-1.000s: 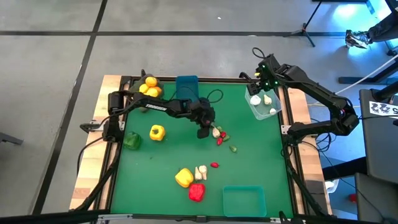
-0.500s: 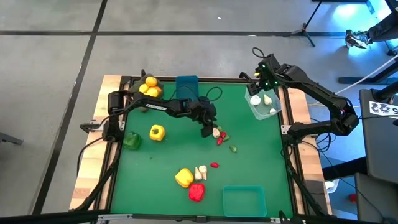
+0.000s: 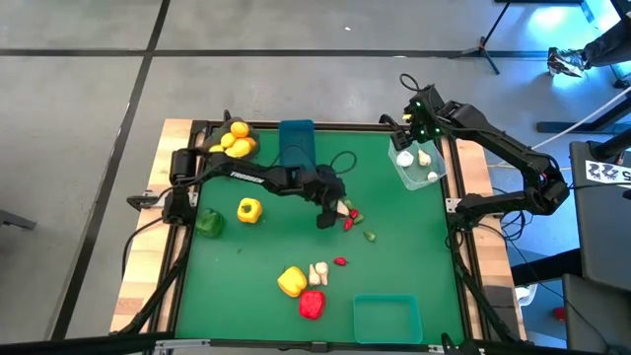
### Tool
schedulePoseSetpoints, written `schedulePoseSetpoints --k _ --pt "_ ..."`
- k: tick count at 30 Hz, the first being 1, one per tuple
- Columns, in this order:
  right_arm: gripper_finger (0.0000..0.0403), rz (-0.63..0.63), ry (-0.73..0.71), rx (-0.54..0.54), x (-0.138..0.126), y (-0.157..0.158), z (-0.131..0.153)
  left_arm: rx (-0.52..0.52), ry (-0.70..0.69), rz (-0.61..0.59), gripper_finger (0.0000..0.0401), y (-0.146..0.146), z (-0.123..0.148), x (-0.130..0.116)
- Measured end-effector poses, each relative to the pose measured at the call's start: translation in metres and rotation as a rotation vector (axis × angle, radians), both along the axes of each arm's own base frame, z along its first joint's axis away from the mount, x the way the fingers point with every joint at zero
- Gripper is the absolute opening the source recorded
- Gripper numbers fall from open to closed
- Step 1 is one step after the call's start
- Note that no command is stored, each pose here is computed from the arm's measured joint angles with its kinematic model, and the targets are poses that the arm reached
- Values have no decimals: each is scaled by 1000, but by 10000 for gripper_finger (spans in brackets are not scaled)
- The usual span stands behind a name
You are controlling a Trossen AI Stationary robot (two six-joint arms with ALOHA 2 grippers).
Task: Sort produce into baskets
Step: Put the white garlic into white transparent bin
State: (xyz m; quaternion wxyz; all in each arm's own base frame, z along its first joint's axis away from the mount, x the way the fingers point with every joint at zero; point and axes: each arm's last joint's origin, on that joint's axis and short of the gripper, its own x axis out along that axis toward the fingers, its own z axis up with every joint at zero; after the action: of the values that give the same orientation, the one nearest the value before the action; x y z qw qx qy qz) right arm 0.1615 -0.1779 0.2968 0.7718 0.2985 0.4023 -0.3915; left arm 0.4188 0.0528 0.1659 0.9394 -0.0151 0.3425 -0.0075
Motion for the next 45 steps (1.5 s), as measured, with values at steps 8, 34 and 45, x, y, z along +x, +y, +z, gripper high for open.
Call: schedulePoseSetpoints --k 8,34,45 --pt "266 0 0 0 0 0 0 78 9 -42 345 -1 -3 0" --pt "266 4 -2 6 0 0 0 9 116 -72 340 -8 -55 7" --pt "266 4 -2 6 0 0 0 -17 138 -28 226 -7 -56 5"
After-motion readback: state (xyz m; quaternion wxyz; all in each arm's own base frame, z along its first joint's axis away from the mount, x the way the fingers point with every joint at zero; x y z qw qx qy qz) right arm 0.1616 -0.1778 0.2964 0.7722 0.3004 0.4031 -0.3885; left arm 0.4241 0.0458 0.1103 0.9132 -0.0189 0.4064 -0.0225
